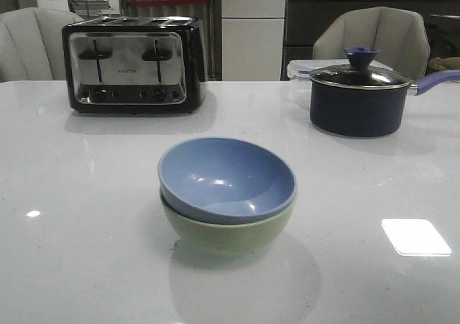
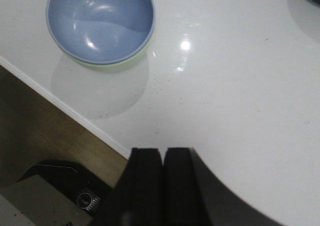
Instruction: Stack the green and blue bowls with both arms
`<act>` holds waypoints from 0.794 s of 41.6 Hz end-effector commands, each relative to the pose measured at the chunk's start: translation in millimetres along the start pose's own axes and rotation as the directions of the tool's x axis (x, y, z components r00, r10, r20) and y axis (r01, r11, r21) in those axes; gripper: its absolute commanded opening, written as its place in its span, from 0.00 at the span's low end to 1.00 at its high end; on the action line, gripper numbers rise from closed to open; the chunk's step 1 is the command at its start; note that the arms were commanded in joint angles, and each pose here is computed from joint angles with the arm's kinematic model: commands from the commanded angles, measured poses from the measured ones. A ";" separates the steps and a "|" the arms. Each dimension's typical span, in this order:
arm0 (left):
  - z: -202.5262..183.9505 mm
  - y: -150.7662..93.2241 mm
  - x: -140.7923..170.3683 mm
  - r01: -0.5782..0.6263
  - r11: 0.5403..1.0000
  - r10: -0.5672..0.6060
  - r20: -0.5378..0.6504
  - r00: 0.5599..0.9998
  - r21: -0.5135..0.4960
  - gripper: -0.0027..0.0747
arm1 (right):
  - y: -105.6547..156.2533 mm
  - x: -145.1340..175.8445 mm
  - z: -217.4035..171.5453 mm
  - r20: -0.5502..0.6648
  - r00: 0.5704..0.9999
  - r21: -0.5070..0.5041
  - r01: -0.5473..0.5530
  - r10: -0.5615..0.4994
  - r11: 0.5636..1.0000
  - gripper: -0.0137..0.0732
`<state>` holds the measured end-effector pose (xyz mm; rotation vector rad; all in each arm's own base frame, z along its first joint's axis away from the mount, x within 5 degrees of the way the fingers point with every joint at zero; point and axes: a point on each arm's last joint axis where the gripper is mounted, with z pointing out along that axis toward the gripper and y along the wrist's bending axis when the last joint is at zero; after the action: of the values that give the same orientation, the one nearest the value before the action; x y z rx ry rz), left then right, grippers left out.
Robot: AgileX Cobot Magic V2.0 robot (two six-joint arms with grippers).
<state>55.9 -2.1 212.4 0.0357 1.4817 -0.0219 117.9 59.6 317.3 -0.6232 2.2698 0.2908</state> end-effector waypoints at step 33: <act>-1.9 0.0 -7.1 0.010 1.000 -0.010 0.099 0.995 0.002 0.15 | -19.7 83.4 -18.0 0.531 0.847 0.363 -0.249 0.020 0.898 0.22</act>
<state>55.9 -2.1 212.4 0.0357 1.4817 -0.0219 70.0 13.2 267.4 -0.2003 1.9492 0.0870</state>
